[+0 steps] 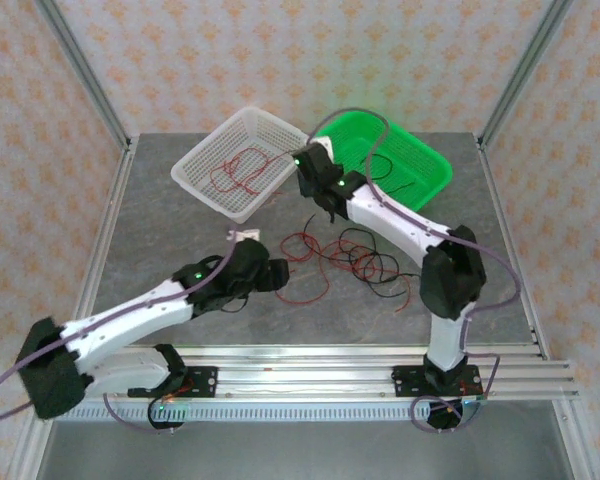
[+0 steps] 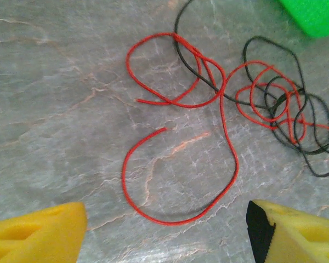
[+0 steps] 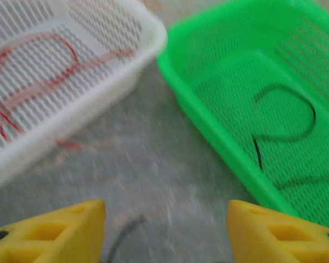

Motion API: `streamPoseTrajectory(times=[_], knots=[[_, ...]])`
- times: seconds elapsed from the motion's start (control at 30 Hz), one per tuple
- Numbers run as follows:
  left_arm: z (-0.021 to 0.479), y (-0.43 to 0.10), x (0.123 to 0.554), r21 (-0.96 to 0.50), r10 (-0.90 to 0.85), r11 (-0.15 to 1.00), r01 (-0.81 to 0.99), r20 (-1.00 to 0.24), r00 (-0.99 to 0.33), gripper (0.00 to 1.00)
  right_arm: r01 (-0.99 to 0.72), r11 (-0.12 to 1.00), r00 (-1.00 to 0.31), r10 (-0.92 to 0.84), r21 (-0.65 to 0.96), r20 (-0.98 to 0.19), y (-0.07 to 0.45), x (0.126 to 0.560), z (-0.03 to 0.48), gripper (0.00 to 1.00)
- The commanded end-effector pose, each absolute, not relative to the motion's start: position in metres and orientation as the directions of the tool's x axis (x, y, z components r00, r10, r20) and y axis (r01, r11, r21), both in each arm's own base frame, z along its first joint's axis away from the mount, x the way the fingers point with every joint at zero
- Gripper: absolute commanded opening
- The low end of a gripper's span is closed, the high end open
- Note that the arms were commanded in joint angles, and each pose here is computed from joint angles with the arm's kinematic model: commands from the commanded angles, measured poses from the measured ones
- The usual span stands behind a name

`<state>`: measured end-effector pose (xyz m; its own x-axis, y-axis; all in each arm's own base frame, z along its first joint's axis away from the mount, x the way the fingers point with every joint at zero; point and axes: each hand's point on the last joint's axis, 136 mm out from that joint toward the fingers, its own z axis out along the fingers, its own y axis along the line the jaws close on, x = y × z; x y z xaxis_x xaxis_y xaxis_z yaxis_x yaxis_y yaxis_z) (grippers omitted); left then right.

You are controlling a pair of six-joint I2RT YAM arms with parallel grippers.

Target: Untangle the cables

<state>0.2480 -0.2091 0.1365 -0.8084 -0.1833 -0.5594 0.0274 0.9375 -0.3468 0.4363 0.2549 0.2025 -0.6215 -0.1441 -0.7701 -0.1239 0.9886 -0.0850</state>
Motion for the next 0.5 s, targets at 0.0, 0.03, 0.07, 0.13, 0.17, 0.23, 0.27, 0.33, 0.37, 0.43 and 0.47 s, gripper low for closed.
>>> streamPoseTrajectory(times=[0.0,0.03,0.07,0.13,0.17,0.23,0.27,0.33,0.37,0.43,0.47], knots=[[0.151,-0.233,0.277,-0.302,-0.16,0.952,0.05,-0.63,-0.76,0.77,-0.045,0.999,-0.586,-0.033,-0.008,-0.81,0.229,0.414,0.223,0.59],[0.146,-0.24,0.283,-0.278,-0.139,0.959,0.054,-0.629,-0.765,0.77,-0.035,0.999,-0.592,-0.021,-0.001,-0.806,0.222,0.405,0.219,0.59],[0.141,-0.246,0.289,-0.257,-0.12,0.965,0.059,-0.627,-0.77,0.76,-0.028,1.0,-0.594,-0.01,0.008,-0.805,0.215,0.398,0.216,0.59],[0.133,-0.259,0.301,-0.221,-0.084,0.973,0.071,-0.623,-0.778,0.75,-0.013,1.0,-0.6,0.012,0.026,-0.8,0.204,0.384,0.209,0.59],[0.129,-0.264,0.307,-0.202,-0.069,0.977,0.075,-0.622,-0.78,0.74,-0.007,0.999,-0.603,0.024,0.035,-0.798,0.198,0.377,0.206,0.59],[0.119,-0.274,0.318,-0.163,-0.038,0.983,0.081,-0.618,-0.785,0.72,0.005,0.999,-0.608,0.044,0.051,-0.793,0.188,0.365,0.199,0.59],[0.114,-0.278,0.323,-0.141,-0.022,0.987,0.082,-0.614,-0.789,0.71,0.012,0.998,-0.61,0.055,0.06,-0.791,0.183,0.359,0.196,0.59],[0.104,-0.285,0.332,-0.103,0.004,0.991,0.083,-0.603,-0.798,0.68,0.024,0.997,-0.612,0.072,0.073,-0.787,0.174,0.35,0.192,0.59],[0.1,-0.287,0.336,-0.083,0.013,0.993,0.078,-0.6,-0.8,0.66,0.031,0.996,-0.61,0.081,0.078,-0.788,0.169,0.347,0.192,0.59],[0.092,-0.286,0.344,-0.042,0.021,0.998,0.057,-0.598,-0.801,0.62,0.043,0.995,-0.606,0.096,0.087,-0.789,0.161,0.34,0.191,0.59],[0.089,-0.285,0.348,-0.021,0.023,0.999,0.044,-0.597,-0.802,0.6,0.048,0.995,-0.603,0.103,0.092,-0.791,0.158,0.337,0.192,0.59]])
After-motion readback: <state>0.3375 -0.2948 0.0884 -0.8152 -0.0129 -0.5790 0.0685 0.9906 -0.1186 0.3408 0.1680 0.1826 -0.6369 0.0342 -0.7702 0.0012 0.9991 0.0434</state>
